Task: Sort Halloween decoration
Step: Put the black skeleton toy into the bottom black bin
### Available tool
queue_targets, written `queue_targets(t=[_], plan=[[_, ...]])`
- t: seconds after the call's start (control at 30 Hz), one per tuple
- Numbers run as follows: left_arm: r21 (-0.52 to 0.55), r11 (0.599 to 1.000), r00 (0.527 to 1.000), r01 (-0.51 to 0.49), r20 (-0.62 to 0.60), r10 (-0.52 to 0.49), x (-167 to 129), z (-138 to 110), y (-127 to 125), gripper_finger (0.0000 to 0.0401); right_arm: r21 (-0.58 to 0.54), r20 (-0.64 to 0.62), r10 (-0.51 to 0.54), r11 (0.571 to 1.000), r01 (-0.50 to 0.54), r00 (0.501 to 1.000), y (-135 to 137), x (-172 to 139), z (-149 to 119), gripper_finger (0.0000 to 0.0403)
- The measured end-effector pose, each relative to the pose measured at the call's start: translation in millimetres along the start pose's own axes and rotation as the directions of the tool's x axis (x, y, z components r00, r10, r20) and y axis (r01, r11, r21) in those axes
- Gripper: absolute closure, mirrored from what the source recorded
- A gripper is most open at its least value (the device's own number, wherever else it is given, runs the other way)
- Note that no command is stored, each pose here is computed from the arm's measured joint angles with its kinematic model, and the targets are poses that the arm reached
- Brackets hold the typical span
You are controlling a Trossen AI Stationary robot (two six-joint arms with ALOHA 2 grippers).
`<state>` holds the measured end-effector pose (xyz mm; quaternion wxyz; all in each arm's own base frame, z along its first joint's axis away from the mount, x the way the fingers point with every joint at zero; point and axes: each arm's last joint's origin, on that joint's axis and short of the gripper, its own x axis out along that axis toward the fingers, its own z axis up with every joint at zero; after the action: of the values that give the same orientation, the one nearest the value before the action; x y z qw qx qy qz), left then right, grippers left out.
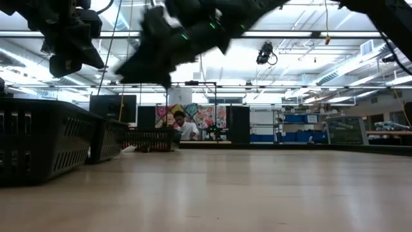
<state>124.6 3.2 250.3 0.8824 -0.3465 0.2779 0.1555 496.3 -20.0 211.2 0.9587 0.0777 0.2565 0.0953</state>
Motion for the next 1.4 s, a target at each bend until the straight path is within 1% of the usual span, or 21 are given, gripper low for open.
queue_targets(t=[0.1,0.2,0.27,0.3,0.4,0.5,0.63,0.8,0.93,1.0,1.07,1.13,1.17,1.2,1.33,1.4], plan=[[0.000,1.000,1.000,-0.001,0.001,0.001,-0.1,0.0,0.1,0.0383,0.045,0.029,-0.040,0.998,0.038,0.999,-22.8,-19.6,-26.5,0.0261],[-0.001,1.000,1.000,-0.021,0.022,0.021,-0.1,0.6,0.6,0.0383,0.056,0.080,-0.140,0.989,0.136,0.987,-35.7,-34.3,-54.2,0.0266],[-0.002,0.999,0.998,-0.038,0.042,0.038,-0.1,1.4,0.9,0.0383,0.059,0.102,-0.204,0.978,0.199,0.974,-38.2,-35.9,-71.5,0.0266],[-0.003,0.999,0.997,-0.048,0.054,0.048,-0.1,1.8,1.2,0.0383,0.063,0.093,-0.229,0.973,0.224,0.969,-39.7,-34.4,-82.4,0.0265],[-0.005,0.997,0.993,-0.083,0.087,0.083,-0.3,2.7,2.2,0.0383,0.055,0.108,-0.256,0.966,0.251,0.961,-45.1,-25.8,-101.9,0.0261],[-0.009,0.993,0.986,-0.118,0.121,0.118,-0.5,3.7,3.2,0.0383,0.020,0.163,-0.252,0.968,0.252,0.954,-49.9,-14.7,-107.3,0.0253],[-0.012,0.990,0.980,-0.139,0.142,0.139,-0.6,4.3,3.8,0.0383,0.025,0.146,-0.274,0.962,0.273,0.951,-59.1,2.5,-115.3,0.0233],[-0.012,0.990,0.980,-0.140,0.142,0.140,-0.7,4.3,3.9,0.0383,0.031,0.171,-0.349,0.937,0.349,0.921,-69.3,19.7,-111.6,0.0200],[-0.012,0.990,0.980,-0.140,0.142,0.140,-0.7,4.3,3.9,0.0383,0.047,0.159,-0.466,0.884,0.464,0.871,-66.3,36.7,-108.4,0.0182],[-0.013,0.990,0.980,-0.140,0.142,0.140,-0.7,4.3,3.9,0.0383,0.082,0.169,-0.513,0.858,0.507,0.841,-63.0,43.9,-104.9,0.0178],[-0.013,0.990,0.980,-0.140,0.142,0.140,-0.7,4.3,3.9,0.0383,0.111,0.164,-0.538,0.843,0.527,0.827,-60.0,47.7,-102.7,0.0176],[-0.013,0.990,0.980,-0.139,0.142,0.140,-0.7,4.3,3.9,0.0383,0.133,0.168,-0.591,0.807,0.576,0.789,-58.3,53.9,-103.4,0.0177],[-0.012,0.990,0.980,-0.139,0.142,0.140,-0.7,4.3,3.9,0.0383,0.143,0.151,-0.625,0.780,0.609,0.766,-57.6,54.4,-105.8,0.0178],[-0.012,0.990,0.980,-0.139,0.141,0.139,-0.7,4.2,3.9,0.0383,0.157,0.147,-0.645,0.764,0.626,0.750,-56.7,54.9,-107.2,0.0179],[0.001,0.991,0.983,-0.135,0.128,0.134,-0.7,3.6,4.0,0.0383,0.219,0.157,-0.677,0.734,0.643,0.719,-51.2,55.8,-106.1,0.0183],[0.013,0.991,0.984,-0.130,0.122,0.128,-0.7,3.5,3.8,0.0383,0.247,0.170,-0.677,0.733,0.634,0.716,-51.5,58.4,-109.0,0.0183]])
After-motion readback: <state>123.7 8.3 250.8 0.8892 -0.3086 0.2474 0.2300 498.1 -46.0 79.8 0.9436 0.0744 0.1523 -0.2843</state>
